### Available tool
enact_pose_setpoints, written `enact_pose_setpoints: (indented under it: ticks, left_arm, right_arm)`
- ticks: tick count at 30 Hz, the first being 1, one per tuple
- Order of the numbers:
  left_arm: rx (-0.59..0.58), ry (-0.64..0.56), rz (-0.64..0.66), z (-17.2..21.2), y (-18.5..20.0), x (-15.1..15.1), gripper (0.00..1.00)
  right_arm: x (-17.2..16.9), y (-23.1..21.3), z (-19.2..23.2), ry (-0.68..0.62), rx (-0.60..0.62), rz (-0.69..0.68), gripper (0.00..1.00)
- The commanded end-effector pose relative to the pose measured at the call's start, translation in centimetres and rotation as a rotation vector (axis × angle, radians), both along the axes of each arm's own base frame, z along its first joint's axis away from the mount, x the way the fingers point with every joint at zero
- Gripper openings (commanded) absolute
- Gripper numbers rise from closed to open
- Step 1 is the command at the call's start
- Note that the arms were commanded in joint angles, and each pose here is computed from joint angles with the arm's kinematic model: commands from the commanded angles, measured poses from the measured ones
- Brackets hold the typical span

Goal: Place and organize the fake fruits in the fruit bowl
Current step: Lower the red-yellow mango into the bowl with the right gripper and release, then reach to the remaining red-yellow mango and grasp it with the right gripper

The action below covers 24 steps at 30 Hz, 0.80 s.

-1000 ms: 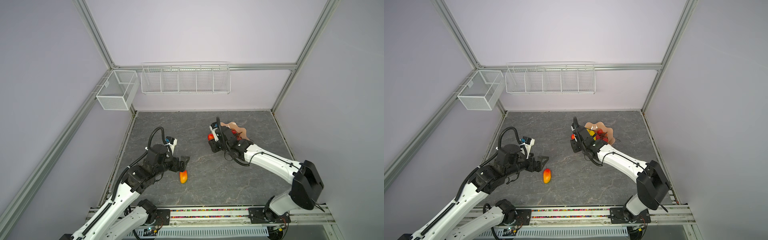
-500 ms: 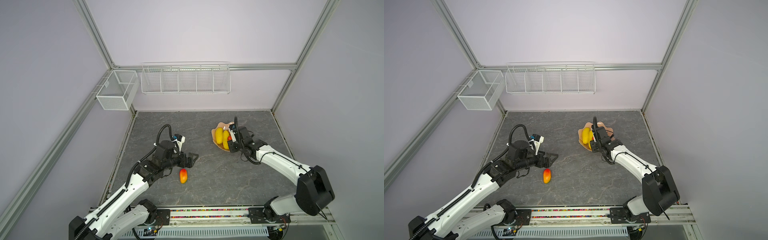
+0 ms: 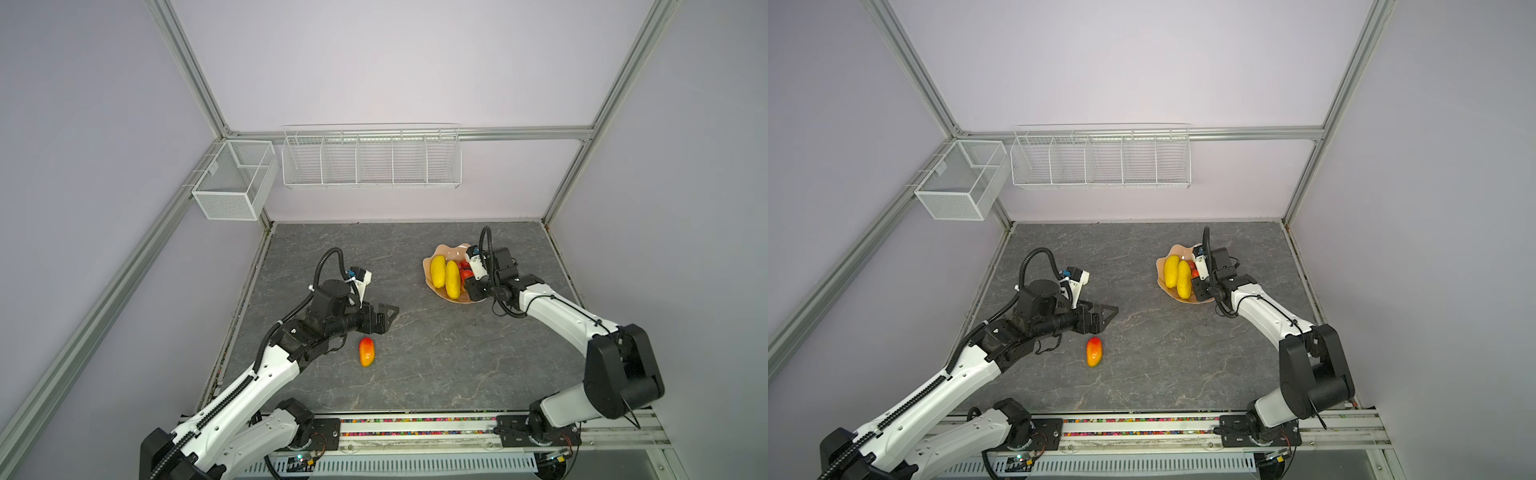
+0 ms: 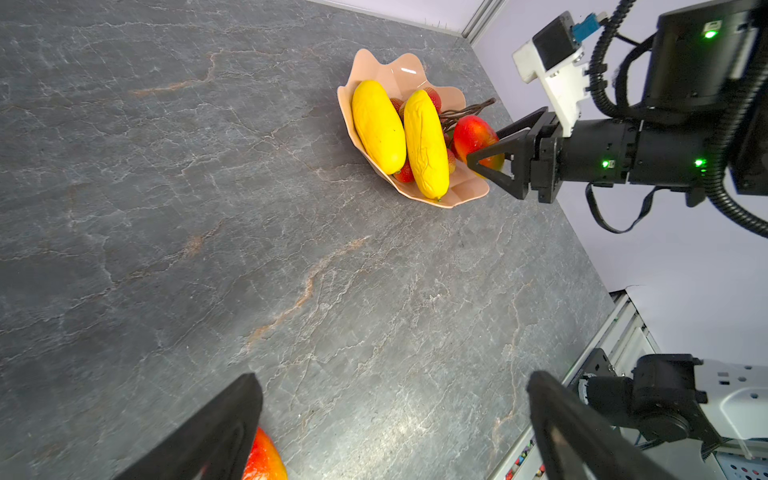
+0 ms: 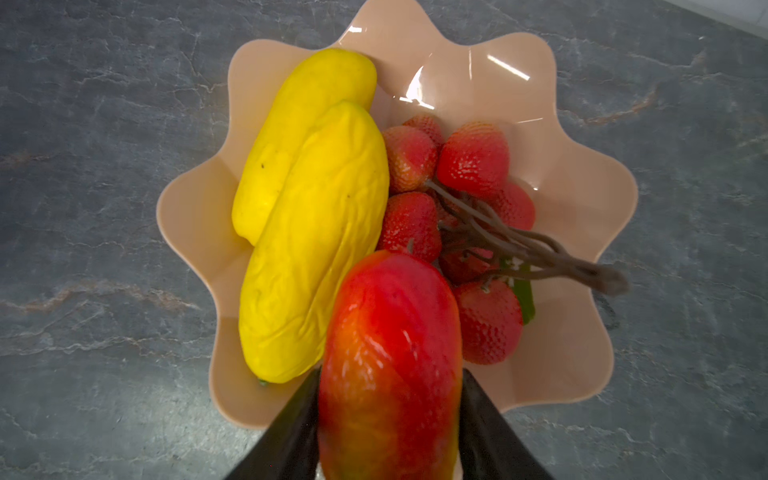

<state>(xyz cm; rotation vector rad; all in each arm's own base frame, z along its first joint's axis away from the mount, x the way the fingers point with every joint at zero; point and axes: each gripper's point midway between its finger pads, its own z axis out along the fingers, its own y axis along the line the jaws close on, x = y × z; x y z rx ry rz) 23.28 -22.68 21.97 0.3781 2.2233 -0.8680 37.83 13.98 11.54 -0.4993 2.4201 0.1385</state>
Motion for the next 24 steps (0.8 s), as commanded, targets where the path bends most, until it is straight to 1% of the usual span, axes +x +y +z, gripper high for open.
enact_pose_setpoints:
  ticks: [1,5,8,9,12,15,18,22,24]
  left_arm:
    - [-0.004,-0.005,0.002,0.1,0.1,0.1,0.99]
    - [0.000,-0.011,0.006,0.4,0.3,0.0,0.99]
    - [0.010,-0.014,0.010,0.5,0.5,0.0,0.99]
    - [0.016,-0.015,0.013,0.5,0.6,0.1,0.99]
    - [0.041,-0.010,0.022,0.5,1.0,0.0,0.99]
    - [0.080,0.004,0.052,0.6,2.0,-0.4,0.99]
    - [0.134,0.019,0.106,1.0,3.8,-0.9,0.99]
    - [0.207,0.086,0.157,1.0,6.1,-2.2,0.99]
    - [0.237,0.137,0.197,0.6,7.3,-2.8,0.99]
  right_arm:
    - [0.4,0.7,-0.8,-0.009,0.016,0.037,0.54]
    - [0.6,0.4,-0.8,-0.013,-0.001,0.024,0.58]
    - [0.7,0.2,-0.3,-0.031,-0.004,0.012,0.71]
    - [0.7,0.0,0.0,-0.041,-0.007,0.003,0.73]
    - [0.8,0.0,1.8,-0.088,0.007,-0.014,0.74]
    - [0.2,1.1,4.8,-0.167,0.036,-0.001,0.82]
    - [-1.3,4.1,7.0,-0.204,0.081,0.081,0.91]
    - [-4.9,10.5,6.8,-0.157,0.171,0.270,1.00]
    - [-6.9,14.0,6.2,-0.107,0.246,0.353,0.96]
